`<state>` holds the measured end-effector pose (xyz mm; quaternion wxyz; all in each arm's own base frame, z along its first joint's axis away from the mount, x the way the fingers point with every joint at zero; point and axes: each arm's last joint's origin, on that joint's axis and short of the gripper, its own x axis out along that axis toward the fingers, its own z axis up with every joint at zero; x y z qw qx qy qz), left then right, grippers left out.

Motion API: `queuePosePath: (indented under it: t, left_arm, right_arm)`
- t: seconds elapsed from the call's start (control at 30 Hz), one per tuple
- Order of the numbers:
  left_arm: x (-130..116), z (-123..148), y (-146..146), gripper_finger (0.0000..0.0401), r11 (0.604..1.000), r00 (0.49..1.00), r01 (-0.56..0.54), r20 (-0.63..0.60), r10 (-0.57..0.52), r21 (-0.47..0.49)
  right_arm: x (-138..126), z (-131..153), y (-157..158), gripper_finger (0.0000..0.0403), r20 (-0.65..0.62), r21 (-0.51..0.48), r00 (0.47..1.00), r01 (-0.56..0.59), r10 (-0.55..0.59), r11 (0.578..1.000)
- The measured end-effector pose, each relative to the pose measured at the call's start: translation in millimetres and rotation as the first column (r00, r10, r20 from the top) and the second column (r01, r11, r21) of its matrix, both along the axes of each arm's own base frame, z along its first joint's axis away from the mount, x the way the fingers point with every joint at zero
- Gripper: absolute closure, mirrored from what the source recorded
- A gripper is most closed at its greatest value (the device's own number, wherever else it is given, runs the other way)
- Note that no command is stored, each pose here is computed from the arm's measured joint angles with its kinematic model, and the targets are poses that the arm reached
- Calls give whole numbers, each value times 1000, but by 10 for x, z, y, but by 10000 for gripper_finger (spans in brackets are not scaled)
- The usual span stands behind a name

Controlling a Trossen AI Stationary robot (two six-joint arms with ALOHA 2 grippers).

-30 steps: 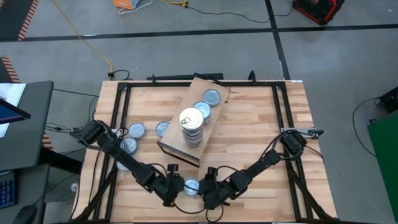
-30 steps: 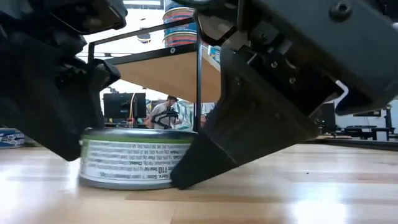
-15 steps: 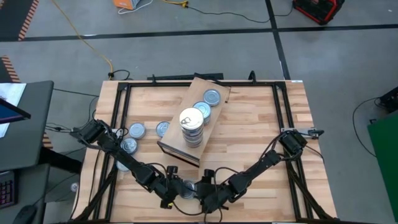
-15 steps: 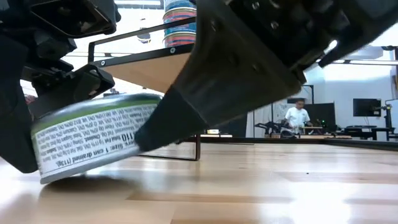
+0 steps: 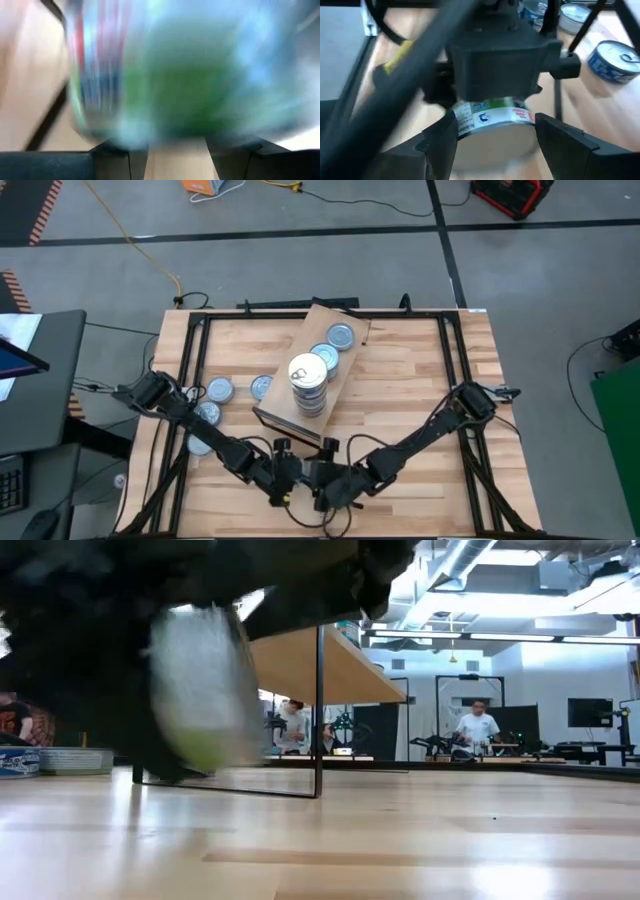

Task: Stack canned seafood by type on shelf
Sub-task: Stack the green white tuna can on top of the green white tuna can on the shelf

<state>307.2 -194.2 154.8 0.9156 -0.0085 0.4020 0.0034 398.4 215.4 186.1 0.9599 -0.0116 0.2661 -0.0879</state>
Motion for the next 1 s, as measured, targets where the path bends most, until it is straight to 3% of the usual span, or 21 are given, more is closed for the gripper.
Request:
queuePosePath:
  t: [0.33, 0.53, 0.8, 1.0]
  left_arm:
    - [22, 9, 23, 229, 999, 1000, 16, -13, -17, -37]
    - [4, 55, 11, 230, 996, 998, 55, -24, -57, -74]
    - [-95, 264, -13, 230, 991, 999, 53, -1, -54, -125]
    - [-105, 326, -105, 230, 990, 993, 92, 83, -84, -103]
  right_arm:
    - [-27, -58, -147, 121, -103, -33, 994, 32, -35, 999]
    - [-226, 258, -107, 121, -88, -65, 995, 50, -56, 997]
    - [-585, 253, -136, 121, -240, 31, 939, 262, -247, 965]
    - [-797, 195, 141, 121, -256, 64, 949, 204, -181, 977]
